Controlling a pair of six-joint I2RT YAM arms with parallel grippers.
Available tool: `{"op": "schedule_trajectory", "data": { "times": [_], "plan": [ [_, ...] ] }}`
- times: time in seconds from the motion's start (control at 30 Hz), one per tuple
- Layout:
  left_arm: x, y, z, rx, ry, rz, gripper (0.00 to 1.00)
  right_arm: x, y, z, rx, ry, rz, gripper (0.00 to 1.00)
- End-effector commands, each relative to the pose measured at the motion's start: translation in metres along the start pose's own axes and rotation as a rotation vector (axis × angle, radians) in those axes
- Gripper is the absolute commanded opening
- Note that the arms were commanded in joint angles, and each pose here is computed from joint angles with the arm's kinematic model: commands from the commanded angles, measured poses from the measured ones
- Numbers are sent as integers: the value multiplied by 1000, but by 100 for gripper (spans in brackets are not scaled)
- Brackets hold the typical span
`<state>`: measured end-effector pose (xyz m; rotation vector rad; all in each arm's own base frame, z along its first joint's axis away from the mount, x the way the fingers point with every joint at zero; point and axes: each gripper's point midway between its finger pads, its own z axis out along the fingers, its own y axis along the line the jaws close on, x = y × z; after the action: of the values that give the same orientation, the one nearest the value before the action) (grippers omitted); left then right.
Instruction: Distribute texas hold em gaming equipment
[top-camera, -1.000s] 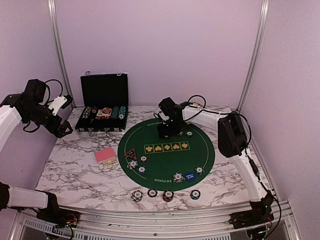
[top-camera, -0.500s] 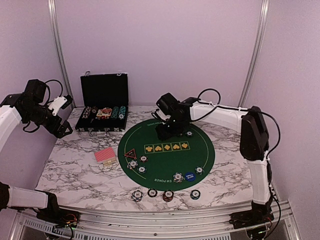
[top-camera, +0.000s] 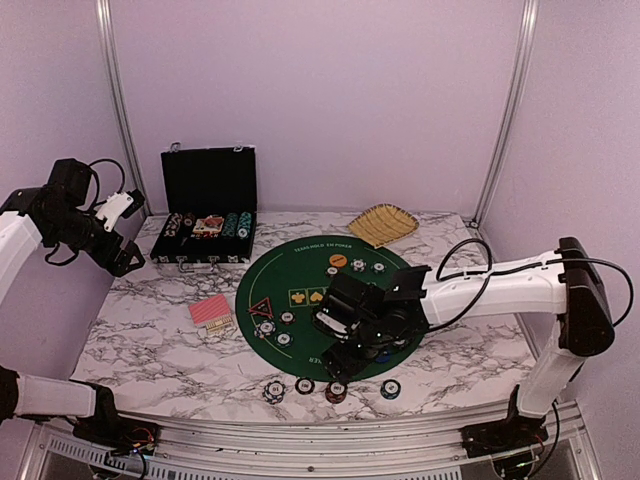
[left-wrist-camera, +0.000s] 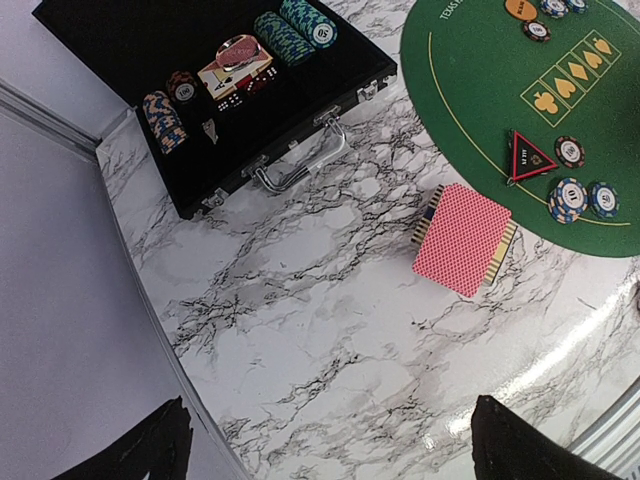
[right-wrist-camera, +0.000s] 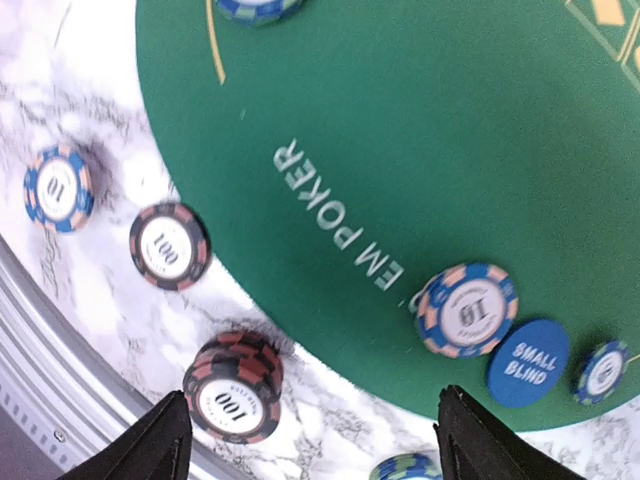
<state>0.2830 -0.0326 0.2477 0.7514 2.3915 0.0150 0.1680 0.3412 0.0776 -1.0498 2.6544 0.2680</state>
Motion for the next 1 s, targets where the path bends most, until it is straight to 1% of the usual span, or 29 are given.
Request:
{"op": "schedule_trajectory", "data": {
  "times": [0.0,0.17,0.73,0.8,0.97],
  "plan": [
    [0,-4,-9,9,-11,-2,99,6,29,-5,-64,-16,36,84],
    [0,-5,-10,8,-12,-1,99,11,41,8,-76,8,12,82],
    [-2,-3,-10,5,-12,-2,99,13,43,23,-61,39,-15,64],
    [-2,-3,-10,5,-10,-3,99,17,47,24,-90,59,-17,62],
    [-2,-2,-10,2,-9,-1,99,21,48,26,-93,67,-20,60]
  ]
}}
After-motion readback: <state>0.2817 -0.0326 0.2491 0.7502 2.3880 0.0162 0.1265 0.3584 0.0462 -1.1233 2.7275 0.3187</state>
